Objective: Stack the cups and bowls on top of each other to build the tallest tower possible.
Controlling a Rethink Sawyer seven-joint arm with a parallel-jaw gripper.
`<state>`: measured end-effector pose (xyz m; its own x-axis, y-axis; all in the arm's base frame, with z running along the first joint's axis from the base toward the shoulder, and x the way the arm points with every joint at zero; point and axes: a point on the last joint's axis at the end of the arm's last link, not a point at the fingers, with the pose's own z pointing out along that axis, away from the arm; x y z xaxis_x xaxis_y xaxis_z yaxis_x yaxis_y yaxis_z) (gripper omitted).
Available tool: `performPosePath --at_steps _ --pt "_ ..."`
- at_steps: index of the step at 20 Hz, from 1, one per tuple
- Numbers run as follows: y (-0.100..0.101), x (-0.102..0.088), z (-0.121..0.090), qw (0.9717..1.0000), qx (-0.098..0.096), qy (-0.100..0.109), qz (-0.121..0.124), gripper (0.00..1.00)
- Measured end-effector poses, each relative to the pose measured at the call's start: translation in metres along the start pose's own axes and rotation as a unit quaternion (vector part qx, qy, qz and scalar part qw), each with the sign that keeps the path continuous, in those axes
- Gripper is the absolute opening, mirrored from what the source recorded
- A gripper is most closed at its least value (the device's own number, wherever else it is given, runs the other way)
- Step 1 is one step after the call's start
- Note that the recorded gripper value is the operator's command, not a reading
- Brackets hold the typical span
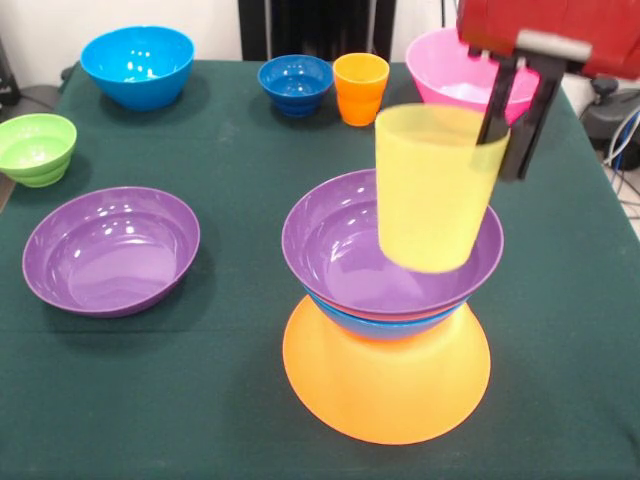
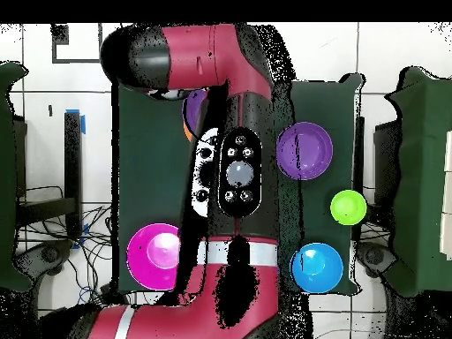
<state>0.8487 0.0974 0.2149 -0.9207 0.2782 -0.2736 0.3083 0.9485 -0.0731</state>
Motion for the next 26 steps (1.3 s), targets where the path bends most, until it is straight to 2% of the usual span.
performPosePath --at_steps 4,9,13,14,19,23,26 --pt "0.003 0.01 0.023 0.9999 0.002 0.015 -0.003 0.0" --pt "0.001 0.018 0.039 0.9994 0.008 0.032 -0.005 0.0" --pt "-0.002 0.023 0.041 0.9987 0.014 0.049 -0.005 0.0" --pt "-0.003 0.026 0.04 0.998 0.019 0.06 -0.006 0.0" --pt "-0.005 0.033 0.039 0.996 0.028 0.085 -0.006 0.0" --pt "-0.009 0.038 0.038 0.9933 0.035 0.11 -0.007 0.0" --pt "-0.012 0.039 0.038 0.9923 0.037 0.118 -0.006 0.0"
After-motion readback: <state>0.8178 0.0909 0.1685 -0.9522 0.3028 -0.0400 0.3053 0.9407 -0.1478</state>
